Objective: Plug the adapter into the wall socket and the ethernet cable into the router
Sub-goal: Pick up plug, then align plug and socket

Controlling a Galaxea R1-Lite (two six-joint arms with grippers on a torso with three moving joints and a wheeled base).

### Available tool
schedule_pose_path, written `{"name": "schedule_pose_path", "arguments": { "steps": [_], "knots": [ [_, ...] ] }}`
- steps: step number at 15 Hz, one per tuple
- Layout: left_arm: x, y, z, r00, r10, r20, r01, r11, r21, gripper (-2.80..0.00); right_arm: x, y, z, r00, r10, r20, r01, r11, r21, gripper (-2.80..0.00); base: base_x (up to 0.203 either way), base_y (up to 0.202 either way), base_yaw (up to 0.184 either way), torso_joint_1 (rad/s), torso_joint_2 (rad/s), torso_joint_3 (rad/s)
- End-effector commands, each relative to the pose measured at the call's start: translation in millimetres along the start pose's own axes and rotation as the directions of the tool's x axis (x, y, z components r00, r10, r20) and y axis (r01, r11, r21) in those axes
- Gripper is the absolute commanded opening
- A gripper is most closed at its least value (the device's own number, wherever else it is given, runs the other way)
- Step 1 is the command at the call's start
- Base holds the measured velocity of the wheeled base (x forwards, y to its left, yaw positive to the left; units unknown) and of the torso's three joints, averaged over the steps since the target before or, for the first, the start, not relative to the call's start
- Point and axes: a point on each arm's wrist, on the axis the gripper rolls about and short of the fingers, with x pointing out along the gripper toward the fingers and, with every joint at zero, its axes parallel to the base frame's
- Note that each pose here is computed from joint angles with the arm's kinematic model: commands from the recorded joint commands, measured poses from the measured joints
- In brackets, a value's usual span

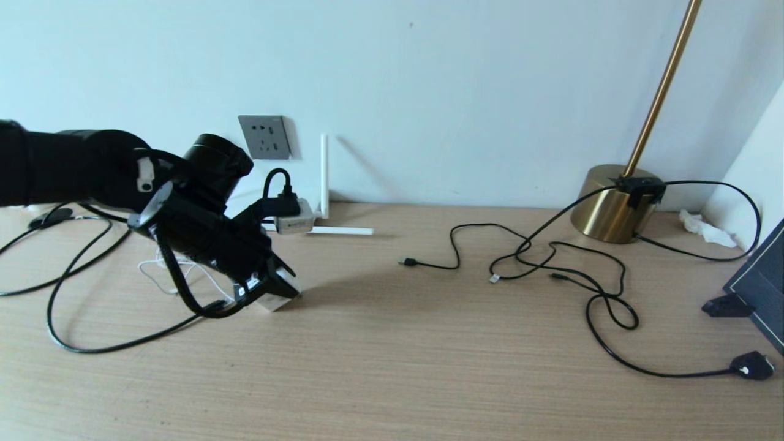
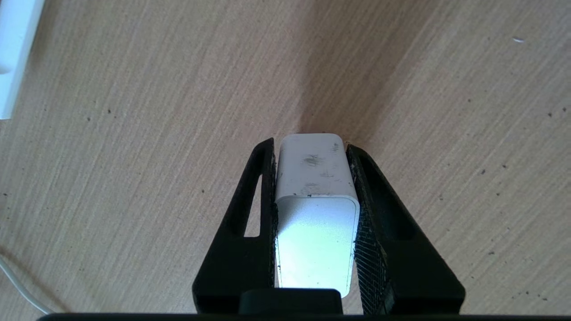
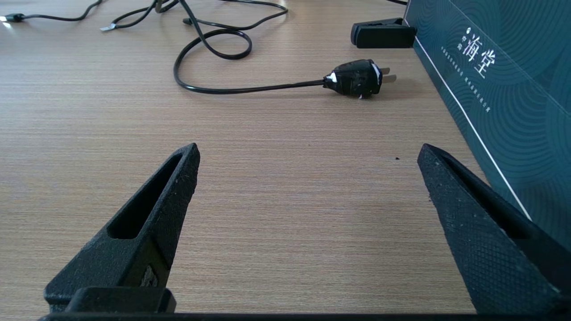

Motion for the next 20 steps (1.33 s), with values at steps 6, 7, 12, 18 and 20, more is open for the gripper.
{"name": "schedule_pose_path", "arguments": {
  "steps": [6, 7, 12, 18, 20],
  "knots": [
    [-35.9, -11.1, 2.8, 0.996, 0.045, 0.071, -0.047, 0.998, 0.028, -2.8, 0.7, -0.1, -3.0, 1.0, 0.001, -0.01, -0.001, 1.0, 0.0, 0.0, 0.0, 0.0, 0.0, 0.0, 0.0, 0.0],
    [-50.6, -17.0, 3.0, 0.992, 0.054, 0.112, -0.058, 0.998, 0.037, -2.8, 0.7, -0.1, -3.0, 1.0, 0.0, -0.01, 0.0, 1.0, -0.001, 0.0, 0.0, 0.0, 0.0, 0.0, 0.0, 0.0],
    [-127.0, -58.7, -38.9, 0.922, 0.202, 0.331, -0.212, 0.977, -0.004, -2.8, 0.7, -0.1, -3.0, 1.0, 0.001, -0.01, -0.001, 1.0, 0.0, 0.0, 0.0, 0.0, 0.0, 0.0, 0.0, 0.0],
    [-144.5, -96.5, -87.4, 0.841, 0.366, 0.398, -0.233, 0.91, -0.343, -2.8, 0.7, -0.1, -3.0, 1.0, -0.001, -0.01, 0.001, 1.0, -0.001, 0.0, 0.0, 0.0, 0.0, 0.0, 0.0, 0.0],
    [-132.2, -111.0, -99.2, 0.913, 0.263, 0.313, -0.157, 0.932, -0.326, -2.8, 0.7, -0.1, -3.0, 1.0, 0.0, -0.01, 0.0, 1.0, -0.001, 0.0, 0.0, 0.0, 0.0, 0.0, 0.0, 0.0]
  ]
}}
